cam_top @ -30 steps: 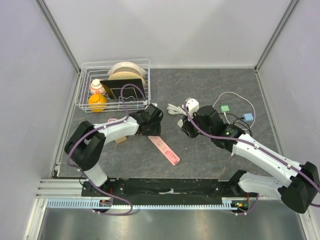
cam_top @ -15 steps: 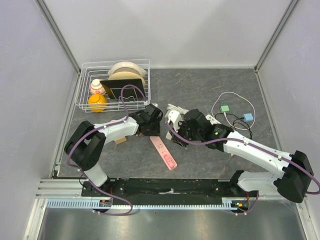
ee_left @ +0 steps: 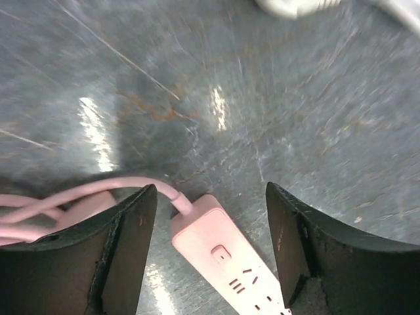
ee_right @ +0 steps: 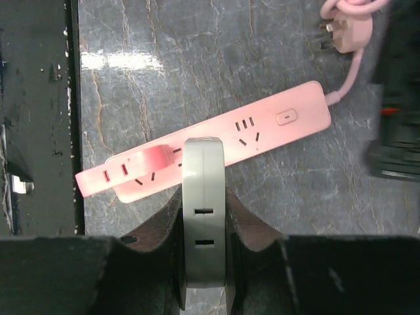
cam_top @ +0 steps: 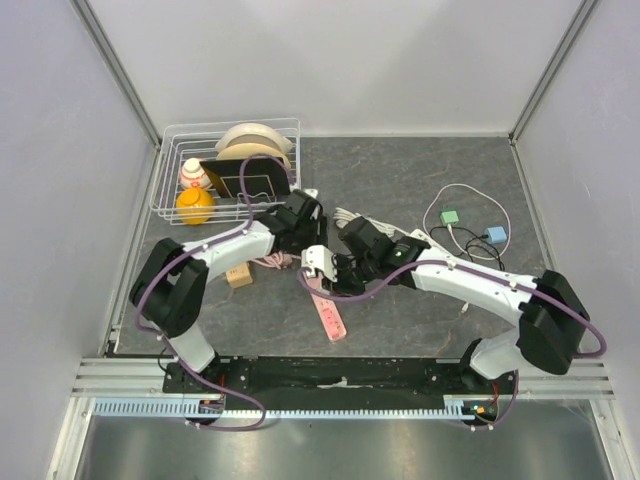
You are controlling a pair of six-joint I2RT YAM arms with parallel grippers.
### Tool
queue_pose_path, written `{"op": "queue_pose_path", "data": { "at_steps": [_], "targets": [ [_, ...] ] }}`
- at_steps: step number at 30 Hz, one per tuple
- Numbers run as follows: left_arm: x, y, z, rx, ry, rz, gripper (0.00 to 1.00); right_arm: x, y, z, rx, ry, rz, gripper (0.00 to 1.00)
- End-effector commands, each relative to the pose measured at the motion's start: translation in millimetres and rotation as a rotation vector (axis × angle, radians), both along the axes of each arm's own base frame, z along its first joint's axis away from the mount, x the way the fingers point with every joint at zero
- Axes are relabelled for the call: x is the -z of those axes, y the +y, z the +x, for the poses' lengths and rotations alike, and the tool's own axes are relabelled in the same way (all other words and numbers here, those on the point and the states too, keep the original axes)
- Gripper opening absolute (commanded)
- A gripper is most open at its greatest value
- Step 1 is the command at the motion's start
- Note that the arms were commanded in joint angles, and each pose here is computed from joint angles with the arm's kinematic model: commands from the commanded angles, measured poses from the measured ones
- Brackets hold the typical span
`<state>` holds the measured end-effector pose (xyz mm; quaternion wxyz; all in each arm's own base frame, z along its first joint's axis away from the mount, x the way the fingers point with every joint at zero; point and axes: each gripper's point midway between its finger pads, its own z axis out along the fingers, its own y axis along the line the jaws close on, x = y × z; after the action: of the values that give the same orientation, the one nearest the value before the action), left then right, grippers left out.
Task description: Insert the plug
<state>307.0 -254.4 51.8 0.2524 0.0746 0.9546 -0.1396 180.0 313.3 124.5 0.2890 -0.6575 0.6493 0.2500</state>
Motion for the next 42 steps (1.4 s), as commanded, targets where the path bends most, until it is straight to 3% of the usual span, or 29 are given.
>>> {"op": "queue_pose_path", "data": {
  "at_steps": [1,9,16,20,26,42],
  "targets": [
    [-94.9,11.0,44.6,-0.070,-0.229,-0.124,0.76,-10.6,21.4,2.0,-0.113,-0.041,0.021,0.00],
    [-181.6,104.3,35.1,-0.266,-0.409,-0.034,0.85,11.3,33.3,5.6,-0.157,-0.025,-0.037,0.00],
    [-207.6,150.6,-0.6,-0.275,-0.554,0.047,0.85,28.3,41.7,6.7,-0.198,-0.024,-0.080,0.00],
    [-197.3,159.7,-8.9,-0.275,-0.582,0.065,0.85,40.0,40.3,9.0,-0.208,-0.030,-0.109,0.00],
    [-168.3,157.0,-8.0,-0.251,-0.520,0.096,0.84,42.1,45.7,14.0,-0.210,-0.056,-0.091,0.00],
    [-163.3,154.1,-5.3,-0.251,-0.503,0.068,0.84,55.8,36.7,12.4,-0.219,-0.074,-0.112,0.00]
  ]
}}
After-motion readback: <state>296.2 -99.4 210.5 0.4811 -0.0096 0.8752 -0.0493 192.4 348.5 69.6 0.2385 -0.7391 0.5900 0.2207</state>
